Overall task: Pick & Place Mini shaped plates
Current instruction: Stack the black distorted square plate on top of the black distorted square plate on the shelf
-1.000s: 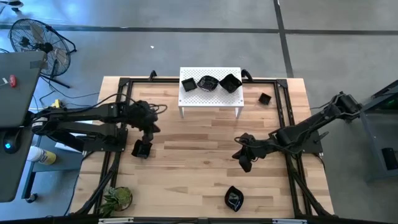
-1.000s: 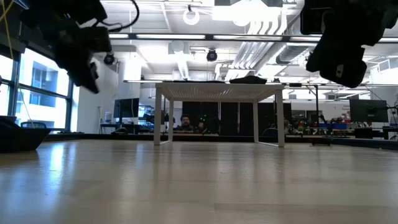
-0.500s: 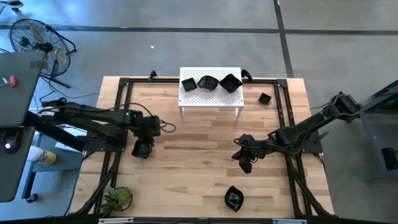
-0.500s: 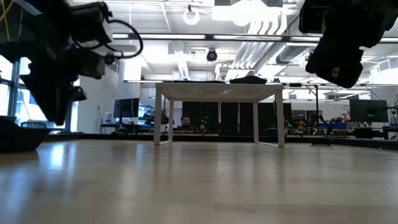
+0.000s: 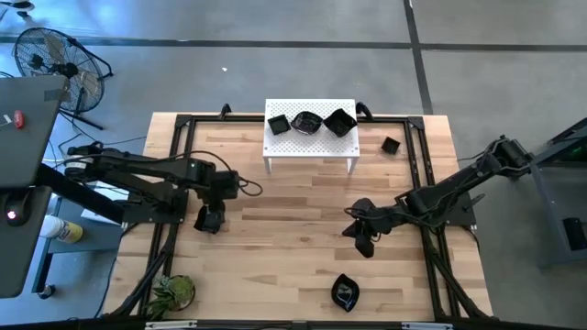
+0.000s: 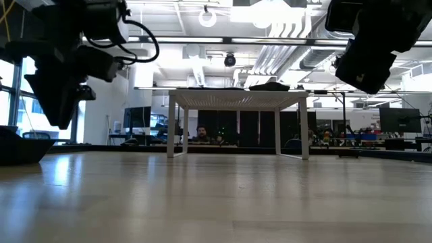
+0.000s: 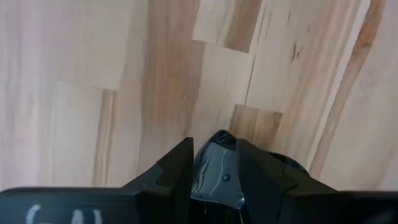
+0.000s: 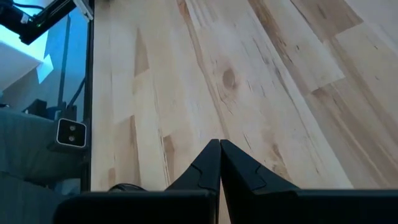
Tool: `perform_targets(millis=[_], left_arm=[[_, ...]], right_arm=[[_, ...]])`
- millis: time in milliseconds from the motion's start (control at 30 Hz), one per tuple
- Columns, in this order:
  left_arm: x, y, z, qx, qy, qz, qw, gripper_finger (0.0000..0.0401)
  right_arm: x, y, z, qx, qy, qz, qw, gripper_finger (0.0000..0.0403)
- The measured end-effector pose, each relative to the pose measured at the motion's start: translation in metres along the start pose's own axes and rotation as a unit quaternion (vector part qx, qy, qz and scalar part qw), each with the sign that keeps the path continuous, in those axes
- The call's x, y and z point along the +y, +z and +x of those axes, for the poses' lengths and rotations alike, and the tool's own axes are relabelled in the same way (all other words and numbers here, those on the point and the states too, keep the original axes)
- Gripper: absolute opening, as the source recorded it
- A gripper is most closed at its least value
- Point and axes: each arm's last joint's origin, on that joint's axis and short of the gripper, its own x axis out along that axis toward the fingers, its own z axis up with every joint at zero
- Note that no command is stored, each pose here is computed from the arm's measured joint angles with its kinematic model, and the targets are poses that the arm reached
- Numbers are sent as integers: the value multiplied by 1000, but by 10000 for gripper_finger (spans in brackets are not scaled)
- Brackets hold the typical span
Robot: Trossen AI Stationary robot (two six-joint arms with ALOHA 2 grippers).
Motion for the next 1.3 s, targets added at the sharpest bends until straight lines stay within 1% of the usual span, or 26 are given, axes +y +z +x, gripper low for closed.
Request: perform_targets(millis=[67,333,433,533,700,733,867,967,1067,1133,1200,1300], left_arm=[[0,1,3,6,0,0,1000,117],[2,7,27,74,15,-9,997,117],[3,8,33,90,19,-11,996,113],[3,8,35,96,18,-11,995,92],[3,8,35,97,13,-12,995,18],[2,8,34,95,9,-12,995,10],[0,14,26,91,7,-12,996,14],[-5,28,12,63,-6,-34,997,4],[-12,48,0,-2,-46,-92,995,5],[-16,62,-4,-59,-75,-137,986,3],[-18,74,-6,-110,-100,-183,972,2],[-19,90,-2,-168,-107,-239,950,2]], right_arm=[[0,0,0,0,0,-4,1000,3],[0,0,0,0,0,-11,1000,3],[0,0,0,0,0,-11,1000,3],[0,0,0,0,0,-11,1000,3],[0,0,0,0,0,-11,1000,3],[0,0,0,0,0,-11,1000,3],[1,1,0,-6,7,-9,1000,3],[4,3,-2,-7,25,-5,1000,3],[6,5,-12,-7,52,-2,999,3],[7,8,-23,-13,69,6,998,3],[7,11,-38,-26,82,10,996,3],[3,14,-61,-51,90,13,994,3]])
